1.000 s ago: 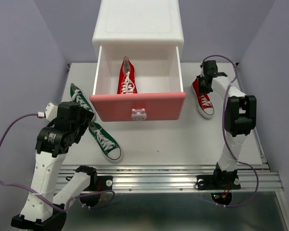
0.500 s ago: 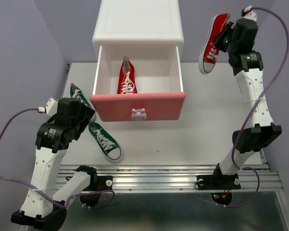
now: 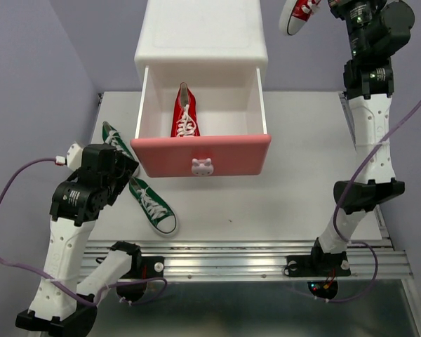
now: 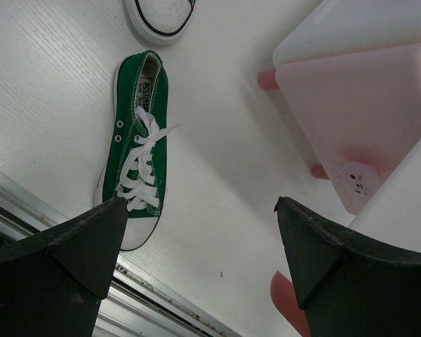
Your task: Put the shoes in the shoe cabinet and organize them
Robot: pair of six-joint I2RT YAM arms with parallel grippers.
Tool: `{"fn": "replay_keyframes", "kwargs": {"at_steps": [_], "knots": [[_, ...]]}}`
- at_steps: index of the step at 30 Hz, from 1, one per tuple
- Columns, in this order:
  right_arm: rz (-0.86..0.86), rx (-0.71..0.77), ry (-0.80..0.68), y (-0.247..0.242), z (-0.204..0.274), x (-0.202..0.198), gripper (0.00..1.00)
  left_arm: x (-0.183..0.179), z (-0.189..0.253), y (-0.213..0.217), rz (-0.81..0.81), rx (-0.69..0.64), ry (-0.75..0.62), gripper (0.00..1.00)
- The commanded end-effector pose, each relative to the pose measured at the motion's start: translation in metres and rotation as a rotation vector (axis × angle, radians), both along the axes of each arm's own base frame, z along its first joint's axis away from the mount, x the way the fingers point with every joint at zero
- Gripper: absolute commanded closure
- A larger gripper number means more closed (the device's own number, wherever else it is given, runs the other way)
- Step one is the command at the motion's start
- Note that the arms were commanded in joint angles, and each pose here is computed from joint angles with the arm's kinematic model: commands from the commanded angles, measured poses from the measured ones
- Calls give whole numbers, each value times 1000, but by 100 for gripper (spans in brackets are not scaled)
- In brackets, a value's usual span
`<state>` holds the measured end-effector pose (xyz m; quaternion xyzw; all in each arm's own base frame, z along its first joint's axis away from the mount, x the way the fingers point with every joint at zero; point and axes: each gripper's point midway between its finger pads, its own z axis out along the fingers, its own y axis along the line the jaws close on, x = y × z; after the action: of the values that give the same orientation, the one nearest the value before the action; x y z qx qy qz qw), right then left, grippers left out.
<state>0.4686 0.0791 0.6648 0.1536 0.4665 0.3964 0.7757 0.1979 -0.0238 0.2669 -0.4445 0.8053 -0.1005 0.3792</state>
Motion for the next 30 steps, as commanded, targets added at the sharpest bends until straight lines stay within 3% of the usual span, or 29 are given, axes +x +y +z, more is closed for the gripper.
{"fn": "replay_keyframes", "kwargs": {"at_steps": [1, 8, 18, 30], "knots": [[245, 108, -300, 43, 79, -70, 99, -2, 10, 2, 0, 0, -37, 1], [464, 53, -221, 142, 55, -91, 99, -1, 9, 1, -12, 5, -26, 1], [680, -21, -165, 203, 42, -145, 99, -6, 5, -3, -29, -14, -21, 1], [795, -284, 169, 278, -57, -196, 99, -9, 0, -4, -25, -26, -15, 1]]}}
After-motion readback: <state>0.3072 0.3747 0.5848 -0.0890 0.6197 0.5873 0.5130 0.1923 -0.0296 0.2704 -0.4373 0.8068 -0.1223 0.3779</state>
